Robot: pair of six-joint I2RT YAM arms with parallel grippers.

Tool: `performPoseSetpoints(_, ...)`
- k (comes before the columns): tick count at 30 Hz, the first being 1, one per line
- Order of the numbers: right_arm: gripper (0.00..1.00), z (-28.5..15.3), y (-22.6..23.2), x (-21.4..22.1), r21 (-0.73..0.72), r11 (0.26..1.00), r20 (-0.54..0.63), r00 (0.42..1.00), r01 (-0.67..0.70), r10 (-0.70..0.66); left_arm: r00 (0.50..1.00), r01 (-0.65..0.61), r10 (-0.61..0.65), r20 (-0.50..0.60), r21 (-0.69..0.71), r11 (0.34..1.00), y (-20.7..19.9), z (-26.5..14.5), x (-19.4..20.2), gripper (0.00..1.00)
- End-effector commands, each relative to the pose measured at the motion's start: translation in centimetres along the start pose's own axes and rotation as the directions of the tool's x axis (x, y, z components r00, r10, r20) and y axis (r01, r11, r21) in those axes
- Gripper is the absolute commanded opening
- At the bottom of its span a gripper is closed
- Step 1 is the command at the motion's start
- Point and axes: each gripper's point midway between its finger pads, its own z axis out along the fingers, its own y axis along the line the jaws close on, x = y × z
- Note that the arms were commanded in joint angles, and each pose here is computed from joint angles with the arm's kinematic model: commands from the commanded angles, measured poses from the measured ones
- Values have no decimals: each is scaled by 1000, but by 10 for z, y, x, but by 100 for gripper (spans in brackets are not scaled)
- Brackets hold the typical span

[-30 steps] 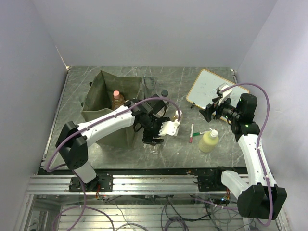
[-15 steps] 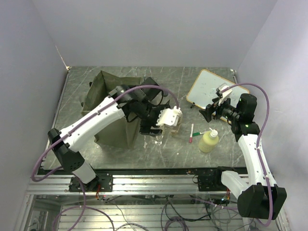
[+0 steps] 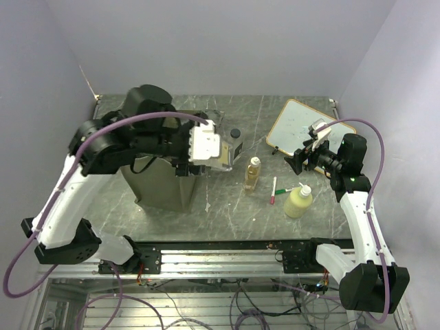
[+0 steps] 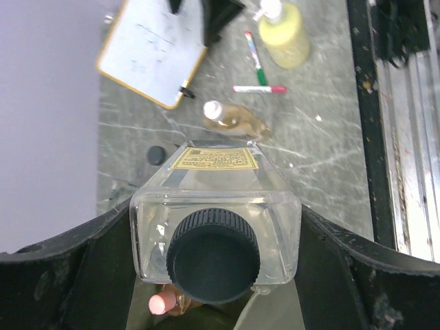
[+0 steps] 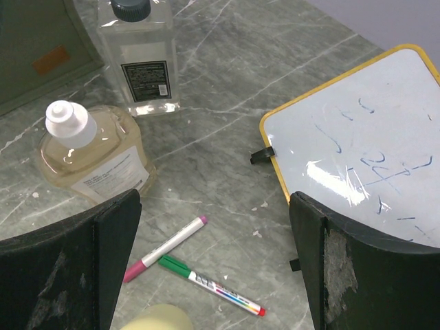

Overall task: Place the personal care products into the canvas bag
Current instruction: Pick up the care product from the center of the board, then place the care product in the canvas bag.

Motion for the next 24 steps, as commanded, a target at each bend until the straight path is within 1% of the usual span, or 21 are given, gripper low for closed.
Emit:
performPoseSetpoints(1, 89, 0, -4, 5, 13, 1000, -9, 1000, 4, -4, 987, 9, 36, 157, -275, 961, 52, -54, -47, 7)
performPoseSetpoints(3, 89, 0, -5, 5, 15, 1000, -9, 1000, 5, -5, 984, 42, 20, 176, -341, 939, 67, -72, -49, 7)
performPoseSetpoints(6, 89, 0, -5, 4, 14, 1000, -10, 1000, 7, -7, 979, 107, -29, 199, -395, 913, 83, -90, -46, 7)
performPoseSetpoints(8, 89, -1, -4, 3, 16, 1000, -7, 1000, 10, -10, 979, 141, -60, 196, -433, 890, 94, -101, -39, 7)
performPoseSetpoints(12, 89, -2, -2, 0, 9, 1000, 4, 1000, 13, -13, 984, 171, -118, 131, -550, 817, 113, -119, -11, 7)
performPoseSetpoints(14, 89, -2, -1, 0, 4, 1000, 4, 1000, 13, -13, 985, 172, -148, 88, -585, 793, 117, -121, 5, 7)
performPoseSetpoints(17, 89, -3, 0, -2, 1, 1000, 10, 1000, 17, -17, 979, 167, -205, 5, -598, 784, 117, -113, 37, 7)
performPoseSetpoints(20, 89, -3, 0, -2, -1, 1000, 12, 1000, 18, -18, 962, 175, -265, -64, -602, 779, 118, -103, 63, 7)
performPoseSetpoints(24, 89, -3, 1, -2, -4, 1000, 11, 1000, 16, -16, 942, 176, -297, -157, -524, 834, 105, -86, 86, 7)
